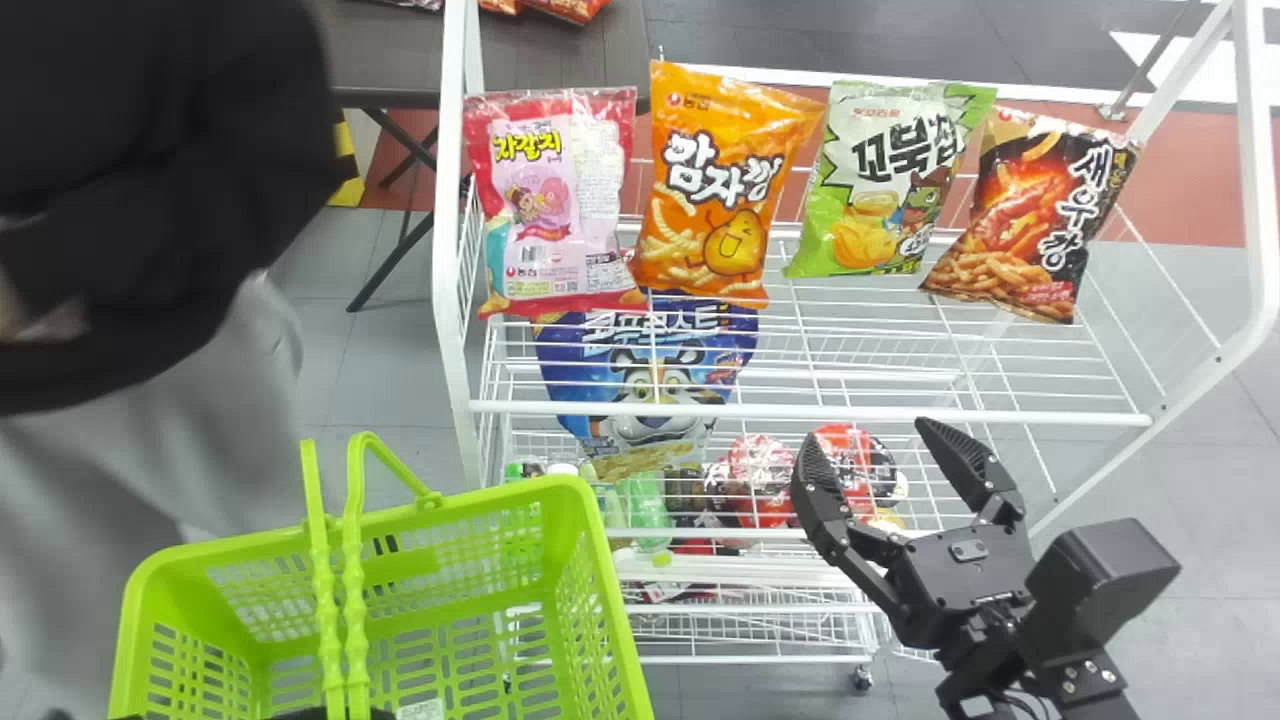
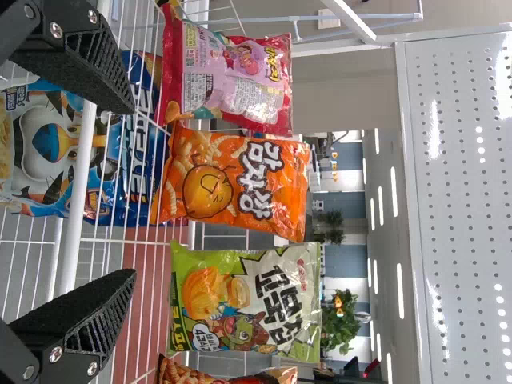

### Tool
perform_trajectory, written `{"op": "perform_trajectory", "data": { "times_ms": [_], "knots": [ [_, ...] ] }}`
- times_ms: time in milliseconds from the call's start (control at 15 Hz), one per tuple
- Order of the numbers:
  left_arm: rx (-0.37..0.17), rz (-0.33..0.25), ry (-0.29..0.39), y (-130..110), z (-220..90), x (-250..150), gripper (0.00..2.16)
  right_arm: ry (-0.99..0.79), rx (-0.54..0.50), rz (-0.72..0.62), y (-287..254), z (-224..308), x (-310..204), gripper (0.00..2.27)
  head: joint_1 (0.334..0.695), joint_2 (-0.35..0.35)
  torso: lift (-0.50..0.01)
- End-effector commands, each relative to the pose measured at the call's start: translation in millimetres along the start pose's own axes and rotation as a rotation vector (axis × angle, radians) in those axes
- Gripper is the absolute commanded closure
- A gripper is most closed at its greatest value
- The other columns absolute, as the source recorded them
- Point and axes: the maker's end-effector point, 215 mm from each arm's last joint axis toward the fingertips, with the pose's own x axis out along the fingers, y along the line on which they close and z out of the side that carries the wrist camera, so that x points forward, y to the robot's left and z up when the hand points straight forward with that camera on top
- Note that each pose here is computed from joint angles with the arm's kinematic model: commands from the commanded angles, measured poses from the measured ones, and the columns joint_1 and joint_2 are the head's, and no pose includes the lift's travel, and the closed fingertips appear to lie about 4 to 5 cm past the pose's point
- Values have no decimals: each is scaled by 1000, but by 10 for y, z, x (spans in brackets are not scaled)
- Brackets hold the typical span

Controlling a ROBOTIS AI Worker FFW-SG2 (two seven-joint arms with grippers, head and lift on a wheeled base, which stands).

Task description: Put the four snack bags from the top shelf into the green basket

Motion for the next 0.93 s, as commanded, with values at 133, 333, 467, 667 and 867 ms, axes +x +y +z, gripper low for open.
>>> {"op": "perform_trajectory", "data": {
  "times_ms": [133, 333, 467, 667, 867],
  "knots": [
    [3, -10, -8, -34, 29, -36, 2148, 1, 5, 2, 23, -5, -4, 97, 695, -80, -4],
    [6, -10, -8, -34, 32, -36, 2148, 1, 6, 6, 48, -5, 0, 97, 695, -73, -4],
    [6, -10, -8, -34, 32, -36, 2148, 0, 7, 9, 63, -7, 6, 97, 695, -68, -4],
    [6, -10, -8, -34, 32, -36, 2148, -11, 10, 13, 104, 45, 78, 97, 695, -64, -4],
    [6, -14, -9, -46, 32, -32, 2148, 7, 32, 47, 296, 99, 437, 97, 695, -47, -4]
  ]
}}
